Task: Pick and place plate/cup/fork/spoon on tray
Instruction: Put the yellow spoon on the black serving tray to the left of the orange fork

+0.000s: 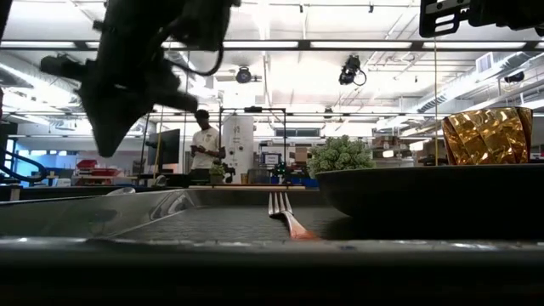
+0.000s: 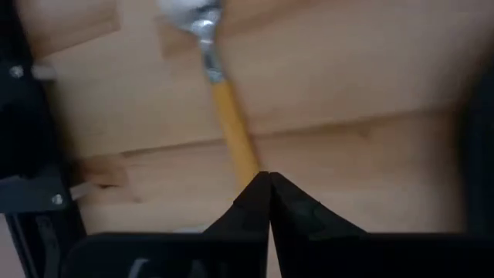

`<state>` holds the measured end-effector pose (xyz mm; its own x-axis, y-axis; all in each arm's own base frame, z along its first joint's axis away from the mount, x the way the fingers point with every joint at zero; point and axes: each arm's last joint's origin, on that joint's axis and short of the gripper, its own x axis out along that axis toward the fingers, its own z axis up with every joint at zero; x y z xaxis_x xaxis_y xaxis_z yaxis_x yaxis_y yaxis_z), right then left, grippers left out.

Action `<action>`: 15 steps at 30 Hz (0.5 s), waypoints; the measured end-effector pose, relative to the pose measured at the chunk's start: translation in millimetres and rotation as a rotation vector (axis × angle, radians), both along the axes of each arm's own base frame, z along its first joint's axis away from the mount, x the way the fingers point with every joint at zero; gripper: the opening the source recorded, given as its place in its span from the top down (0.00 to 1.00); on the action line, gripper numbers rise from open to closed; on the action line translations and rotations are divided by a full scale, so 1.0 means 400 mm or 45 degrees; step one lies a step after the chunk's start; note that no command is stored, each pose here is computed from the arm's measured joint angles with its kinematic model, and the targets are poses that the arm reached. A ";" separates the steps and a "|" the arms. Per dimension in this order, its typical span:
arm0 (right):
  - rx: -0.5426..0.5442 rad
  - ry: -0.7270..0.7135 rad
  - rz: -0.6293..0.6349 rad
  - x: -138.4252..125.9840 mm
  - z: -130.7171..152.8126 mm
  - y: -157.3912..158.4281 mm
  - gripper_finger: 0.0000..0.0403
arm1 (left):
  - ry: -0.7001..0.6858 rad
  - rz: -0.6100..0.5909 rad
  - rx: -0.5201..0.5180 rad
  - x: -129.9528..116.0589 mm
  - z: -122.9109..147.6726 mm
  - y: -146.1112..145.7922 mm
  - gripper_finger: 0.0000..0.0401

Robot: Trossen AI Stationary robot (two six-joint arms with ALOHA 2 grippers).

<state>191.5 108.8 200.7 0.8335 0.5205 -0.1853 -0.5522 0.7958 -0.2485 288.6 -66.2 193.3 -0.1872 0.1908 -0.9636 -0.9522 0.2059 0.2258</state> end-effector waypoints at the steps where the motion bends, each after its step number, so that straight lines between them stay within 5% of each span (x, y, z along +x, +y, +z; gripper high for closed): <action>1: 0.000 0.000 -0.001 0.000 0.000 0.000 0.97 | 0.000 0.033 0.006 -0.010 -0.007 0.010 0.96; 15: -0.018 0.002 0.003 0.000 -0.002 0.000 0.97 | -0.192 0.227 -0.014 -0.107 -0.123 0.114 0.66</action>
